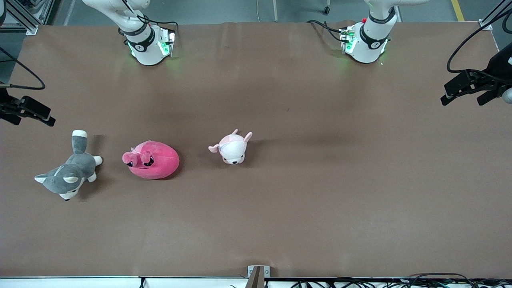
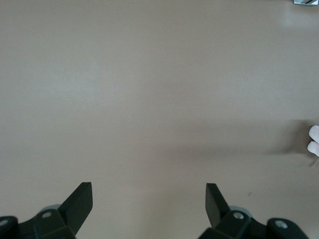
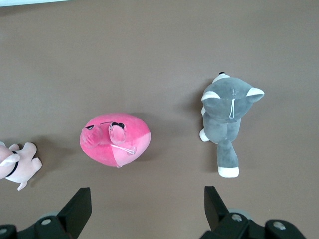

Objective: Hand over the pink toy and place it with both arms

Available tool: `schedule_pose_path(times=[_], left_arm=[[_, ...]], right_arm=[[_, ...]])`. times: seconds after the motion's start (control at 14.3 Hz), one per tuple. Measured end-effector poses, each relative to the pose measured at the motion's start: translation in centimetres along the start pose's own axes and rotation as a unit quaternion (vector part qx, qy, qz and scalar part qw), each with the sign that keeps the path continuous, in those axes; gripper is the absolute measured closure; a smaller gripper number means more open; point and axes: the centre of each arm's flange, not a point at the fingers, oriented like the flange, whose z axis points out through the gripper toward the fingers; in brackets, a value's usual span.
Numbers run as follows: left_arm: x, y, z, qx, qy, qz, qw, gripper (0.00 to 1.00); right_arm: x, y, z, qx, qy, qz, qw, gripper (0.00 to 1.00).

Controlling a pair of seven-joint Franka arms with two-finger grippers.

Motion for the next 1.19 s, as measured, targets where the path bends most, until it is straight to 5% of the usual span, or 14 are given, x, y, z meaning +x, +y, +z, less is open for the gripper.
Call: schedule_pose_path(times=[1.19], left_arm=[[0.0, -0.3, 0.0, 0.000, 0.000, -0.003, 1.000, 0.00]], right_arm=[[-1.3, 0.9, 0.4, -0.022, -0.009, -0.029, 0.999, 0.00]])
